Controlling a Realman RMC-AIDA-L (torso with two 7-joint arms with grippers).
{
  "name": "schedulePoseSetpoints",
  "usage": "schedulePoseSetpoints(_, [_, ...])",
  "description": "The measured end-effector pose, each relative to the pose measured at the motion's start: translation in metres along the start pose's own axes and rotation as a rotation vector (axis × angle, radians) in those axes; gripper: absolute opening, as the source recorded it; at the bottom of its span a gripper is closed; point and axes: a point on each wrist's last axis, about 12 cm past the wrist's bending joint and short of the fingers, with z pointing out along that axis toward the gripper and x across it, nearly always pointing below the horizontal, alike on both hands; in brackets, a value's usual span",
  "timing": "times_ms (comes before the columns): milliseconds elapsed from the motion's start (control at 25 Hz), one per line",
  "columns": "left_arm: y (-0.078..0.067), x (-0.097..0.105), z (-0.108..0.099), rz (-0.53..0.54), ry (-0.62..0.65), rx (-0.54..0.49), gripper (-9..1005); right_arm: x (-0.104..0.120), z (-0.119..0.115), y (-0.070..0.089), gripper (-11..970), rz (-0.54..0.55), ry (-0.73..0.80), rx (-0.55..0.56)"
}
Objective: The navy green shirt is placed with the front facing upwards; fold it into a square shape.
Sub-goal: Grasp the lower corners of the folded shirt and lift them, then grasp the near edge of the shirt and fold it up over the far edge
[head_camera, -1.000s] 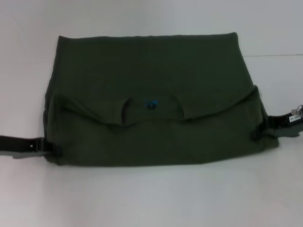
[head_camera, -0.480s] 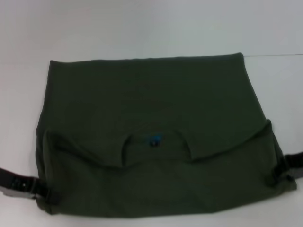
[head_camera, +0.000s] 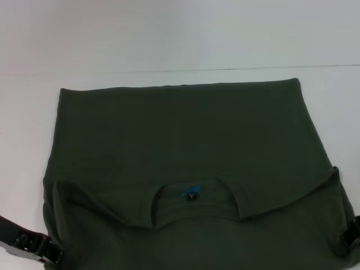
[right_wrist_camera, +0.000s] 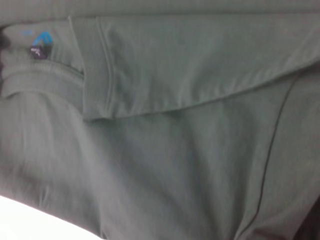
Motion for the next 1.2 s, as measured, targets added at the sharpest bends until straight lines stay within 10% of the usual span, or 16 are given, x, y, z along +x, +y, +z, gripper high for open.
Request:
schedulePoseSetpoints(600, [-0.006, -0.001, -0.023, 0.080, -0.171, 0.153, 87, 0.008, -0.026, -0.007, 72, -0.019, -0.147, -0.167])
schedulePoseSetpoints(1200, [0.022, 0.011, -0.048, -0.010, -0.522, 0.152, 86, 0.022, -0.052, -0.039, 71, 0.099, -0.517, -0.291])
